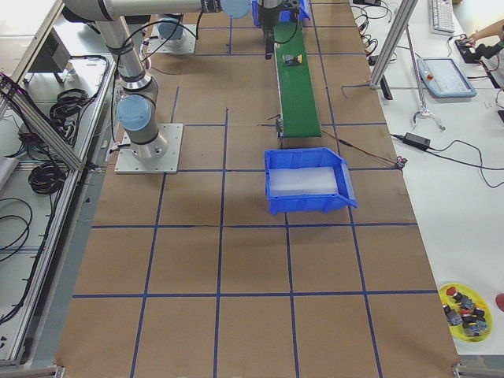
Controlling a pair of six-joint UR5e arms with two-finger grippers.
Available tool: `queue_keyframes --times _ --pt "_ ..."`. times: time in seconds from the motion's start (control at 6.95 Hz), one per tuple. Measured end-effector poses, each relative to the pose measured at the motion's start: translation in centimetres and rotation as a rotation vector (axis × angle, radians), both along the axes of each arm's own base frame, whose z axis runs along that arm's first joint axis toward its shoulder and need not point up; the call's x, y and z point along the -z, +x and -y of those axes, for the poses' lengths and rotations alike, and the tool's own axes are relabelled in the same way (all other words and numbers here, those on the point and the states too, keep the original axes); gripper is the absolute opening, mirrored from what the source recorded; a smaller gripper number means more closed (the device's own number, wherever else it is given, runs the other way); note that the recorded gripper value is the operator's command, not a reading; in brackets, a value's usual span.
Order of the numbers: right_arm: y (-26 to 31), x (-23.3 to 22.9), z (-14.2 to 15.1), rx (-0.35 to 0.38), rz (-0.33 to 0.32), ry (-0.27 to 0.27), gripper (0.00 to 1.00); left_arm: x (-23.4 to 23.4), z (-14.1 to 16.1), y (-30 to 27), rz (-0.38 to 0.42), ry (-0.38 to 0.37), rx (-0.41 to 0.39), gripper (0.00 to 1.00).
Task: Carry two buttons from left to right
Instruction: 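Carry the red button with the left gripper over the conveyor end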
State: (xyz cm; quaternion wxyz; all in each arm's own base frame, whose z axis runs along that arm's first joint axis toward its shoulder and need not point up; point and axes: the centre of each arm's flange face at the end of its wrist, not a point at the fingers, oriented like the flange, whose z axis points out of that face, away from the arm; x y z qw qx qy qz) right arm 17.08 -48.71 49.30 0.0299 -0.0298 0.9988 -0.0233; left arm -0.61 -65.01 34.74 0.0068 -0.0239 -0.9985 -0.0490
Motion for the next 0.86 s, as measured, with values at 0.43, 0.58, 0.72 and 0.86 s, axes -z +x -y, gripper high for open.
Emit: queue_keyframes --times 0.43,0.58,0.72,0.86 --pt "0.1 1.2 1.2 0.001 0.001 -0.002 1.00 5.7 -1.2 -0.9 0.004 -0.035 0.001 0.01" --pt "0.1 1.4 1.6 0.001 0.001 -0.011 1.00 6.8 -1.6 -1.4 0.006 -0.042 0.015 0.01" --pt "0.2 1.6 2.2 0.001 0.003 -0.034 1.00 7.5 -1.8 -2.1 0.010 -0.048 0.027 0.07" --pt "0.2 2.0 3.2 0.001 0.003 -0.069 1.00 7.9 -1.8 -2.6 0.012 -0.052 0.033 0.11"
